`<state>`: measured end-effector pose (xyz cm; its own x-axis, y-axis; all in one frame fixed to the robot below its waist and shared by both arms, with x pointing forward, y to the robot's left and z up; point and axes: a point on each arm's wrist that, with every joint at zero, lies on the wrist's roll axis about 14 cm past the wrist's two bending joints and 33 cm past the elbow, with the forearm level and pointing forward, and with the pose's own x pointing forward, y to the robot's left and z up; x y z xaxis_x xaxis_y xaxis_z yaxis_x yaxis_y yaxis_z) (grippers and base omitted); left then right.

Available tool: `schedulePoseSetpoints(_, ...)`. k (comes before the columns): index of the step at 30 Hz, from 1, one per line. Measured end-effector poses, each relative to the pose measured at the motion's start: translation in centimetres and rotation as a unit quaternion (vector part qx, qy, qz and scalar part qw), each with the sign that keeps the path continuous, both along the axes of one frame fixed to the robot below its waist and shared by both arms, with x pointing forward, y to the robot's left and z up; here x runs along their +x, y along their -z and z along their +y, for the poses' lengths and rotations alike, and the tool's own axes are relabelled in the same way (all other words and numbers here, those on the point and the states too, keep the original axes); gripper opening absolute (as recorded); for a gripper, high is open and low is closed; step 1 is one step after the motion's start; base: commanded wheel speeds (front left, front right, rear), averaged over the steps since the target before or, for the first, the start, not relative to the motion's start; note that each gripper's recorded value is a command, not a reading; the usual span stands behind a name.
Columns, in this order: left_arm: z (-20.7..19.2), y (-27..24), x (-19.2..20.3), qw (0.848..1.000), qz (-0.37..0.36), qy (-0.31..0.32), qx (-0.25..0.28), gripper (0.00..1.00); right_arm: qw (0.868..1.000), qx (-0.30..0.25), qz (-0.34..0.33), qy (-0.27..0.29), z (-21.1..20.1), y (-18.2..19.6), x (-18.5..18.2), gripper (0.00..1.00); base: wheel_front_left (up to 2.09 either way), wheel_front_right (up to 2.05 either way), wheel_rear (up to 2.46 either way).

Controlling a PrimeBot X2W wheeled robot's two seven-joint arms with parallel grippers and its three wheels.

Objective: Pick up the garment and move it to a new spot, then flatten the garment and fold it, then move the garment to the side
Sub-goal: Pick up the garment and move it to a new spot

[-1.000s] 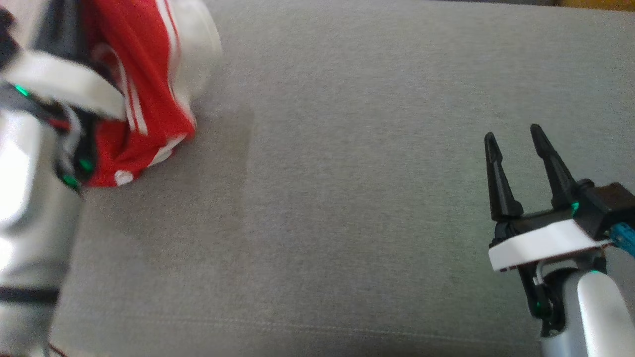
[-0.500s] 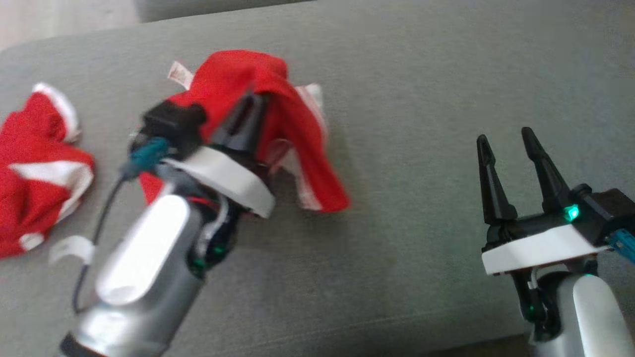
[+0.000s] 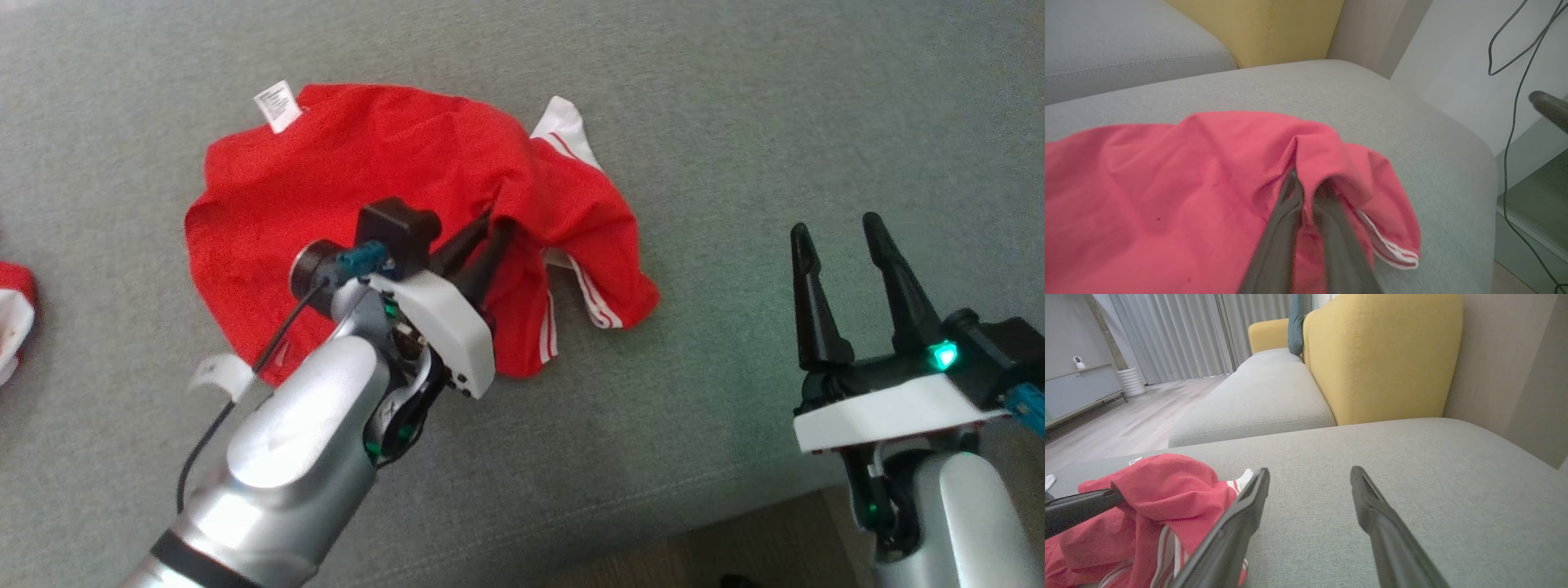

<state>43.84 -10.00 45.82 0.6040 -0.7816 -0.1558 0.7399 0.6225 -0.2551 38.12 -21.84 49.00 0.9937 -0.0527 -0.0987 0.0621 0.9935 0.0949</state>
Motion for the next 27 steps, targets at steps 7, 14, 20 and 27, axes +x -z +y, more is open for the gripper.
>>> schedulePoseSetpoints(7, 2.7, -0.8, -1.2, 0.999, -0.021, -0.037, -0.030, 1.00, 1.000, 0.010, -0.002, -0.027, 1.7, 0.3, 1.1, 1.00, 0.00, 0.00, 0.00)
schedulePoseSetpoints(14, 9.6, -2.5, 0.2, 0.986, -0.070, -0.150, -0.030, 1.00, 0.998, 0.012, -0.009, -0.055, 3.6, -0.1, 2.1, 1.00, 0.00, 0.00, 0.00)
schedulePoseSetpoints(20, 18.2, -3.5, 0.9, 0.954, -0.096, -0.285, -0.006, 1.00, 0.997, 0.012, -0.020, -0.080, 5.2, -0.9, 2.9, 1.00, 0.00, 0.00, 0.00)
schedulePoseSetpoints(27, 24.6, -5.6, -0.7, 0.921, -0.135, -0.365, 0.021, 1.00, 0.995, 0.006, -0.026, -0.093, 6.0, -1.8, 2.4, 1.00, 0.00, 0.00, 0.00)
